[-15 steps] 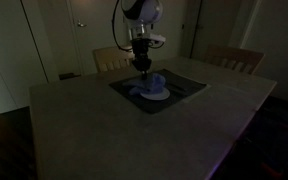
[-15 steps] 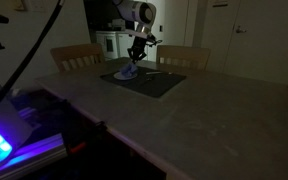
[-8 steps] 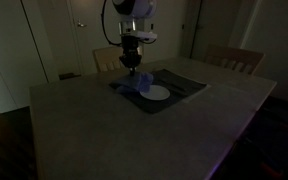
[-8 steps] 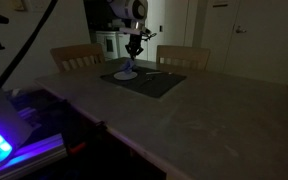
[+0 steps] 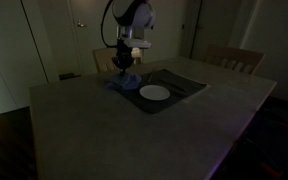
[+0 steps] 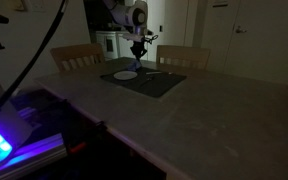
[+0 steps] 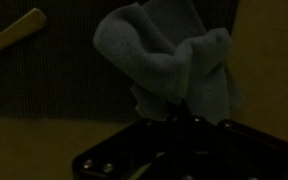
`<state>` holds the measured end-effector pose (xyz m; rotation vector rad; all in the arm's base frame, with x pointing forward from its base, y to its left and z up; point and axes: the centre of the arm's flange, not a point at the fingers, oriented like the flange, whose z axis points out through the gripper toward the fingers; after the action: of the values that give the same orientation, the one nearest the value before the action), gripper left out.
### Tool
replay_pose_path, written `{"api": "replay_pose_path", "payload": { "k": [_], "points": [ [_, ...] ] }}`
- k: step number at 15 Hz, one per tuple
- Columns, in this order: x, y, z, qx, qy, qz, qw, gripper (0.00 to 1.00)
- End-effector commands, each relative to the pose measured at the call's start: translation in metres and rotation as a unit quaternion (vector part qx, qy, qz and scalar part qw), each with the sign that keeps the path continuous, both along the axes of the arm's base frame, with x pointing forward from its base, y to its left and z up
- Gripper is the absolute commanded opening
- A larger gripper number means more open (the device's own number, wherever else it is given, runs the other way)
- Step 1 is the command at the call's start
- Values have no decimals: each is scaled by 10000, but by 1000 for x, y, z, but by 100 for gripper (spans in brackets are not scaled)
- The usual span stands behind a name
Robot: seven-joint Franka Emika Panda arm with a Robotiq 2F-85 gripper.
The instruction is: Wipe the plate with the blue towel.
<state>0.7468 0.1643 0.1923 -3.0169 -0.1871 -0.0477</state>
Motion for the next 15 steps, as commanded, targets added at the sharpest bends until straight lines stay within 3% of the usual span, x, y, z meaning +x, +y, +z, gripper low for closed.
{"api": "replay_pose_path", "payload": {
  "k": [1, 6, 7, 9, 15],
  "points": [
    [1, -8, -13, 31, -98, -214, 9997, 1],
    [-1, -10, -18, 79, 73, -167, 9998, 1],
    [-3, -9, -15, 120, 139, -86, 9998, 28],
    [-6, -6, -8, 126, 232, -28, 9996, 34],
    [-15, 1, 9, 170, 367, -48, 9992, 77]
  ]
}}
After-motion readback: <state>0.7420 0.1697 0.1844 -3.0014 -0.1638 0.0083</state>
